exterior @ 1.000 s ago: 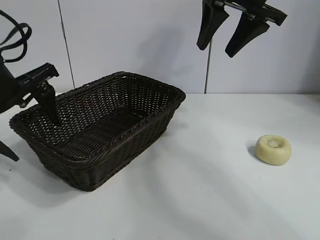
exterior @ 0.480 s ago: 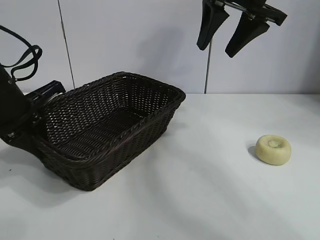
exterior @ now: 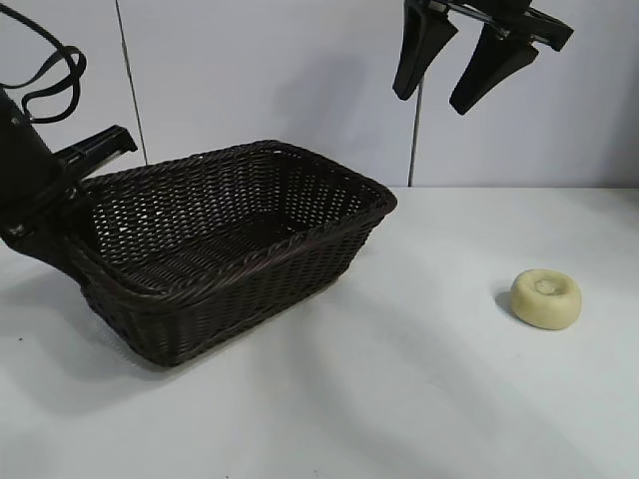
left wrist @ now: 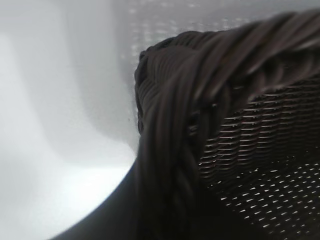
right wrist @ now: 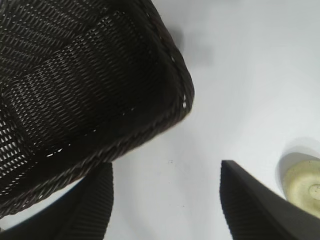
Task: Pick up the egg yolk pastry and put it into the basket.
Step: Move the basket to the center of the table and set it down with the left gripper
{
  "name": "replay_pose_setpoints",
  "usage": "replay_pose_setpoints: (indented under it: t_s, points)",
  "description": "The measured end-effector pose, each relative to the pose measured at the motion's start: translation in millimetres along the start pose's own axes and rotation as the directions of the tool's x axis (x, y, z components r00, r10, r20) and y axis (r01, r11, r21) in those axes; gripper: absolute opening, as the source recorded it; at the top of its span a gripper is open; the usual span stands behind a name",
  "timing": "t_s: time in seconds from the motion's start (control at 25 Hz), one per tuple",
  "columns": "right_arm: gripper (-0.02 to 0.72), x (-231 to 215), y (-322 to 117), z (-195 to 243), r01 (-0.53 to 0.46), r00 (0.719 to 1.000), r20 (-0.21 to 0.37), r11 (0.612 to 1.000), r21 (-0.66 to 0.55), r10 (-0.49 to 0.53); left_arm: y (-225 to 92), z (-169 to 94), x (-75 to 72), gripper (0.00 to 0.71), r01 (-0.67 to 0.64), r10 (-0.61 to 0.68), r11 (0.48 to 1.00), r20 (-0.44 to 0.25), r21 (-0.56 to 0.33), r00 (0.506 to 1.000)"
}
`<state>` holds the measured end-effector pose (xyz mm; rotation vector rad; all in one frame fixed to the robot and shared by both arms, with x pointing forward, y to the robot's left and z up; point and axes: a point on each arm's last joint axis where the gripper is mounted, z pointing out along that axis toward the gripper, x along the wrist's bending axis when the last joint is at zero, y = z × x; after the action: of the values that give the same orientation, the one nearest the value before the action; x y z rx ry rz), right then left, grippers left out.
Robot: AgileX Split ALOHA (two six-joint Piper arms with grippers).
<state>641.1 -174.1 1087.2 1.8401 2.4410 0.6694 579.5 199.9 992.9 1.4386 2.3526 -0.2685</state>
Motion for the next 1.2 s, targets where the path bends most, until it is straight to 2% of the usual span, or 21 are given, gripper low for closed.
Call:
replay_pose_setpoints:
  t_s: [0.2, 0.52, 0.84, 1.2]
  points:
    - [0.453, 0, 0, 0, 0.000, 1.000, 0.000, 1.000, 0.000, 0.000, 5, 5, -4.3, 0.097, -0.173, 0.175, 0.981, -0.012, 0.085, 0.985]
    - [0.453, 0, 0, 0, 0.000, 1.000, -0.001, 1.000, 0.000, 0.000, 20, 21, -14.7, 0.097, -0.398, 0.406, 0.894, 0.006, 0.203, 0.914]
    - [0.453, 0, 0, 0, 0.000, 1.000, -0.001, 1.000, -0.001, 0.000, 43, 47, -25.2, 0.097, -0.477, 0.485, 0.846, 0.027, 0.240, 0.874]
    - [0.453, 0, 0, 0, 0.000, 1.000, -0.001, 1.000, -0.001, 0.000, 50, 66, -23.2, 0.097, -0.521, 0.531, 0.812, 0.038, 0.262, 0.846]
